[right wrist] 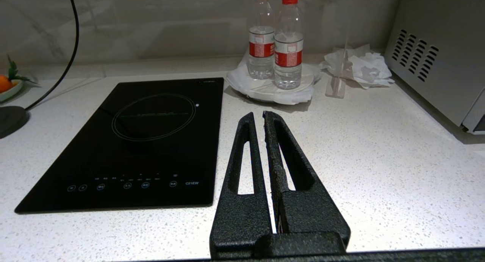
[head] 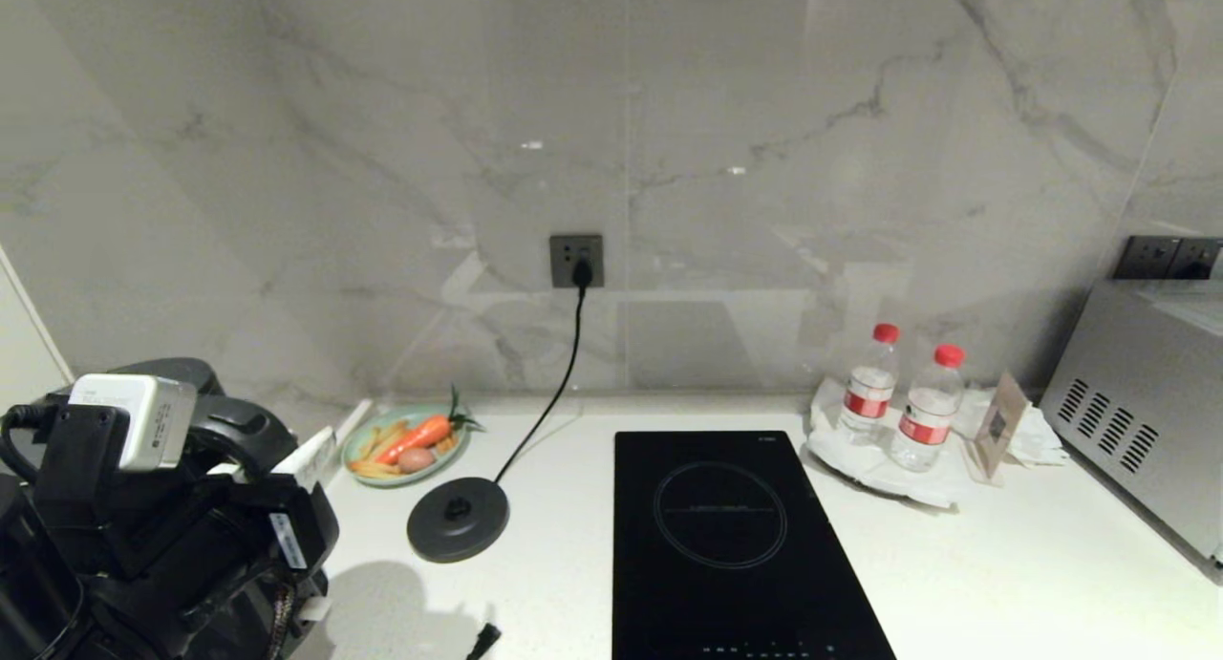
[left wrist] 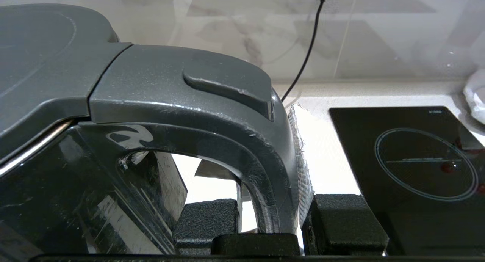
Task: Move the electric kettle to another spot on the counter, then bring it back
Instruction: Place it by the sink
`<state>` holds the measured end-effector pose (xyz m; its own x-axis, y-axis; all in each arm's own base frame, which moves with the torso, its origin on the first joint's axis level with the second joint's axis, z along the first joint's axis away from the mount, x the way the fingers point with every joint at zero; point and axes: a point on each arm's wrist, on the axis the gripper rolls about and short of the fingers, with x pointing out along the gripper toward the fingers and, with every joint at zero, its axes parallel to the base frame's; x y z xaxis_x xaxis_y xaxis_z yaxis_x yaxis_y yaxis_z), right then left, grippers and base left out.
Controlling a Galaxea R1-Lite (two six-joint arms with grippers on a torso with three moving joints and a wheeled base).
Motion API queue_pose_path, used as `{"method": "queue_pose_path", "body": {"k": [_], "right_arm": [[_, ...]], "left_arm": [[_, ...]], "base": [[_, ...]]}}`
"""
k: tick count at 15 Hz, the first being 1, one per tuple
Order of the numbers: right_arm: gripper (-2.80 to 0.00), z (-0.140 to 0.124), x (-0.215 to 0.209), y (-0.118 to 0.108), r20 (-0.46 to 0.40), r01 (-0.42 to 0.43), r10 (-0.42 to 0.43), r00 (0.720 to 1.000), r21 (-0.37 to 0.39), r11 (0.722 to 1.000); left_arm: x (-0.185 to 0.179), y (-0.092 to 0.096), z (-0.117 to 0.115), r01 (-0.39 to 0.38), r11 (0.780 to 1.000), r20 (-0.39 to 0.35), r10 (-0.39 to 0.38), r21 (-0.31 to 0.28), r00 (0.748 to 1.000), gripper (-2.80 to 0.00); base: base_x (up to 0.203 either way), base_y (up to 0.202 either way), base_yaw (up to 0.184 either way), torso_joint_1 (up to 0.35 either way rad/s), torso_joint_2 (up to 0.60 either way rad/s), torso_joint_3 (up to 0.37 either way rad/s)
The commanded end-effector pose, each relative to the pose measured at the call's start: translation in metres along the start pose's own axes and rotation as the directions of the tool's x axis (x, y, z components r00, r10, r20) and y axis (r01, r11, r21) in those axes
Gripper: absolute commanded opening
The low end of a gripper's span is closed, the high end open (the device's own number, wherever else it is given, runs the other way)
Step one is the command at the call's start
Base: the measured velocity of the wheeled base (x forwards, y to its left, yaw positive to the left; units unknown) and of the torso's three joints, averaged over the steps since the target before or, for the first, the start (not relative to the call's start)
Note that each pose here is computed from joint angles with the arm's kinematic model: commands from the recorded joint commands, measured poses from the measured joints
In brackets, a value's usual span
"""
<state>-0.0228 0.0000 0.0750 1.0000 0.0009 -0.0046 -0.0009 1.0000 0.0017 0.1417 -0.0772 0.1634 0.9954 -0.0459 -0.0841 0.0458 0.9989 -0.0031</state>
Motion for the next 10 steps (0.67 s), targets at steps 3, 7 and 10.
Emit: {"method": "queue_pose_path", "body": {"k": [3,7,10], "right_arm": [[-2.80,0.000,0.000,0.000,0.000,-0.002,0.002,1.000,0.000,1.000],[-2.80,0.000,0.000,0.000,0.000,-0.001,0.001,1.000,0.000,1.000],[-2.80,0.000,0.000,0.000,0.000,-0.002,0.002,1.000,0.000,1.000]], "left_arm": [[-0.003,0.002,-0.005,-0.008,1.000,-0.009,0.008,-0.015,1.000,-2.80],[-0.006,0.007,-0.007,-0.035,0.999,-0.011,0.034,-0.018,0.999,-2.80],[-0.012,0.012,-0.013,-0.037,0.999,-0.021,0.037,-0.013,0.999,-2.80]], "base": [[0.000,0.000,0.000,0.002,0.00,0.038],[0.000,0.000,0.000,0.000,0.00,0.000],[0.000,0.000,0.000,0.000,0.00,0.000]]}}
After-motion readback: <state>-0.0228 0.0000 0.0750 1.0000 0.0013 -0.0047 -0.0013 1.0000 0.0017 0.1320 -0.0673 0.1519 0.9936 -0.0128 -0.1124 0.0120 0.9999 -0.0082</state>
